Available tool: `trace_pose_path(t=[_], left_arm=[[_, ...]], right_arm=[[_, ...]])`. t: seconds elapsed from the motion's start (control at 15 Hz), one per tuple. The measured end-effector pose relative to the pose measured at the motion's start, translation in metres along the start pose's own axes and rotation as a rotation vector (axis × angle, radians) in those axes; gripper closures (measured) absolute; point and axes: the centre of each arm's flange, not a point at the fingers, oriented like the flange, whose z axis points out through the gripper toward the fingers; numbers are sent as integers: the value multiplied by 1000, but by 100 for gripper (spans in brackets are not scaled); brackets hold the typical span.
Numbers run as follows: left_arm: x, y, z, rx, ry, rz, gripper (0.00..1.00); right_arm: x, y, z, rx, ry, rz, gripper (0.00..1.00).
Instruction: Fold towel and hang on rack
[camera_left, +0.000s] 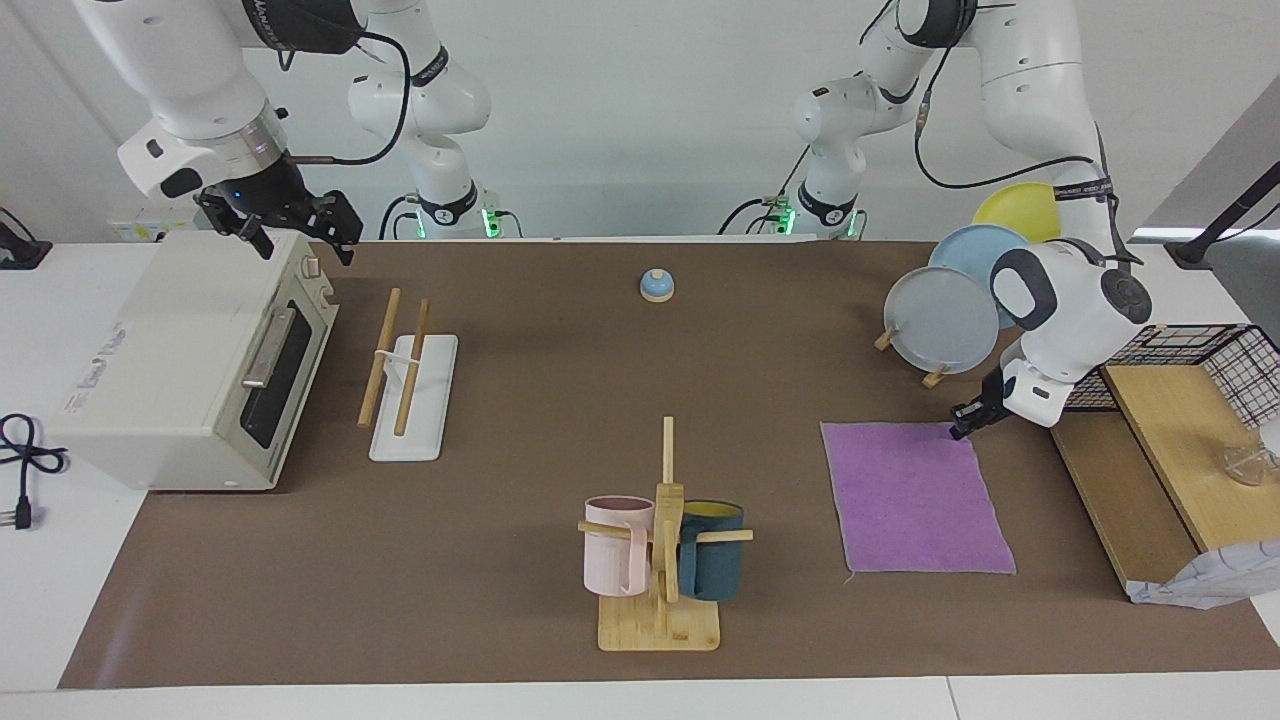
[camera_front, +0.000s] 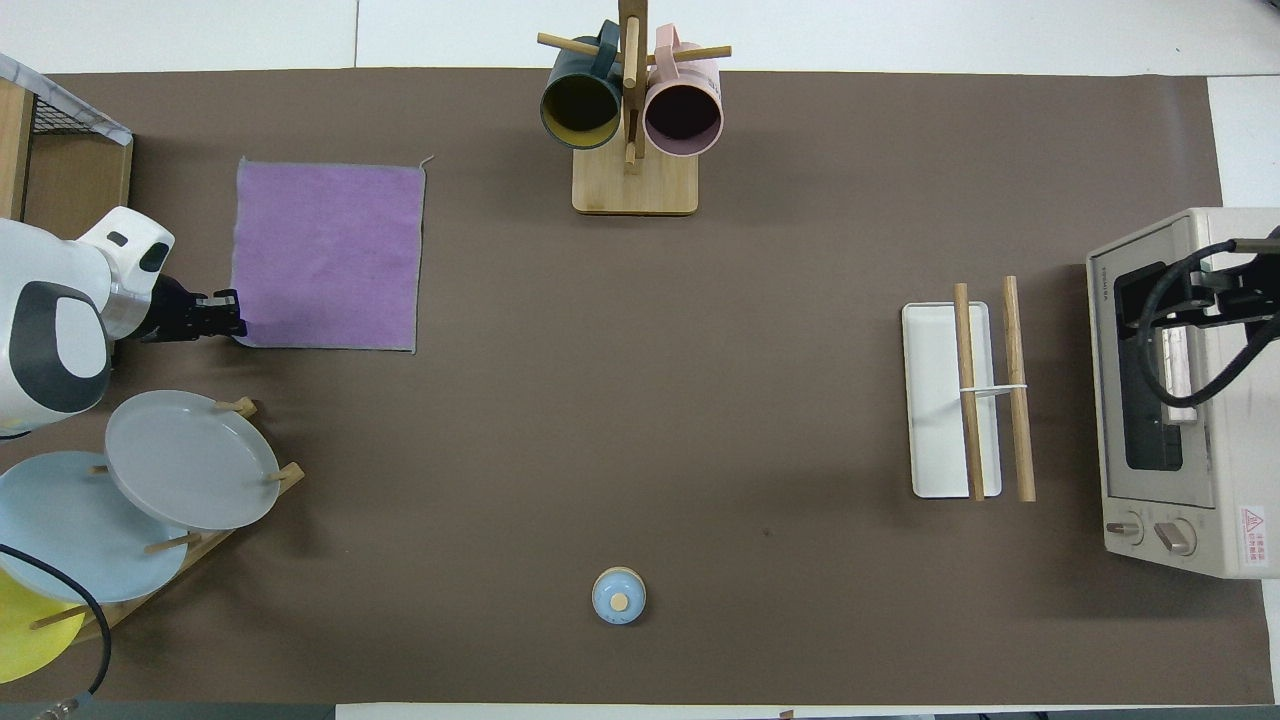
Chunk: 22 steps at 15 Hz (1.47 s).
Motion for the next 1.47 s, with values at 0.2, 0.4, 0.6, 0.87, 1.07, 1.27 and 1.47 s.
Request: trace_pose_path(t=[0.2,0.4,0.6,0.87,1.07,1.27,1.47], left_arm=[[0,0,0,0,0,61,98],[3,6,-6,11,10,117,98],[5,47,-30,125,-5,293,98],[-46,210,-43,301,-20,673,98],[-102,286,0,404,-51,821,98],[-114,284,38,431,-61,813,98],[-111,275,47,426,-45,745,83]], right_arm=[[0,0,0,0,0,0,0],[0,0,0,0,0,0,0],[0,0,0,0,0,0,0],[0,0,0,0,0,0,0],[0,0,0,0,0,0,0],[0,0,0,0,0,0,0],[0,0,0,0,0,0,0]])
